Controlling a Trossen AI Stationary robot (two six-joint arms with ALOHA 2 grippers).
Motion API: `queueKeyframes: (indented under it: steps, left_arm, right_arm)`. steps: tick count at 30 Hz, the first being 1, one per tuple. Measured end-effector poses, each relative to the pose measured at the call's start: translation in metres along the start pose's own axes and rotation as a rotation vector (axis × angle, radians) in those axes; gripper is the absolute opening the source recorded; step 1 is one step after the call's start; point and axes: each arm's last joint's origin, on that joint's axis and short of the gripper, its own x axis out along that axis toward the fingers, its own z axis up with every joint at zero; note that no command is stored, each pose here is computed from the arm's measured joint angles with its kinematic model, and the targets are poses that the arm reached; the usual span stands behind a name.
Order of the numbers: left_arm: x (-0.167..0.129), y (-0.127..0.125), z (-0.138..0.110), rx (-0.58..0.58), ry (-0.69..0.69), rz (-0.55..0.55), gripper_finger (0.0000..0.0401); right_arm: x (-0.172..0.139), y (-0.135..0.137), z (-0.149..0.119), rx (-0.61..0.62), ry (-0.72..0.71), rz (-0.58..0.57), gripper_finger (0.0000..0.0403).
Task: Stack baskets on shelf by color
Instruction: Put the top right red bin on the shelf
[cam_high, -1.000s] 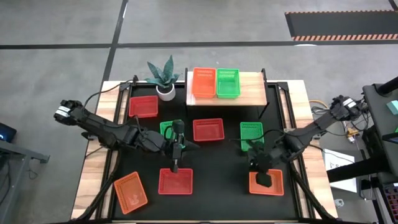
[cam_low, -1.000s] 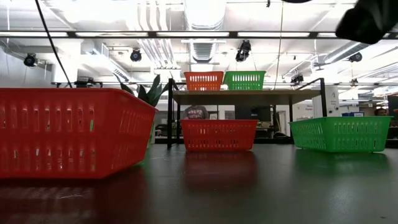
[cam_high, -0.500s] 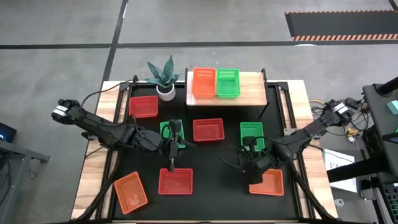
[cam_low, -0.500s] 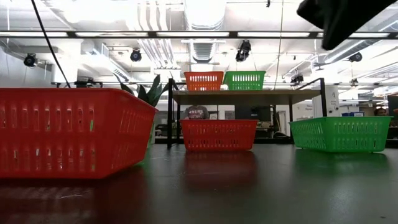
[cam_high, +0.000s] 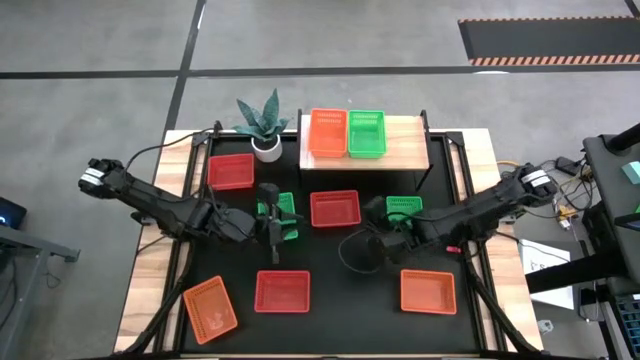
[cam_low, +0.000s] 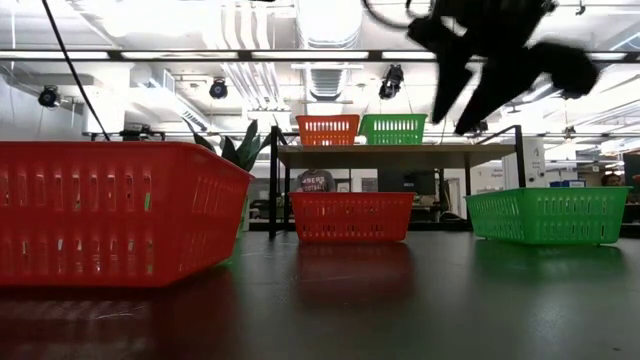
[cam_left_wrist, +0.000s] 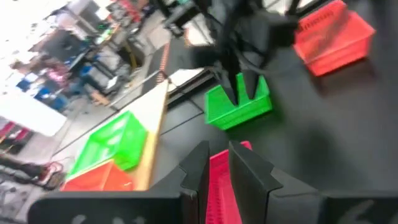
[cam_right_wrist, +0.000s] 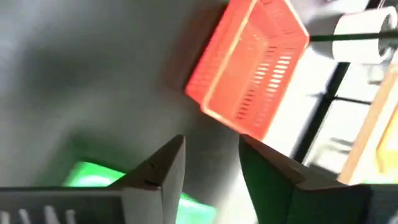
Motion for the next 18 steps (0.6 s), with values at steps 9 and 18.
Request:
queueKeyframes:
  steps: [9,18]
  left_arm:
    - [-0.015,-0.003,-0.025,-0.058,0.022,-0.011,0.0044]
    - [-0.029,0.005,-0.029,-0.106,-0.013,0.004,0.0044]
  right_arm:
    - [0.046,-0.028,-0.016,-0.26,0.134,0.048,0.0168]
    - [0.07,-0.04,-0.02,-0.36,0.131,0.07,0.0169]
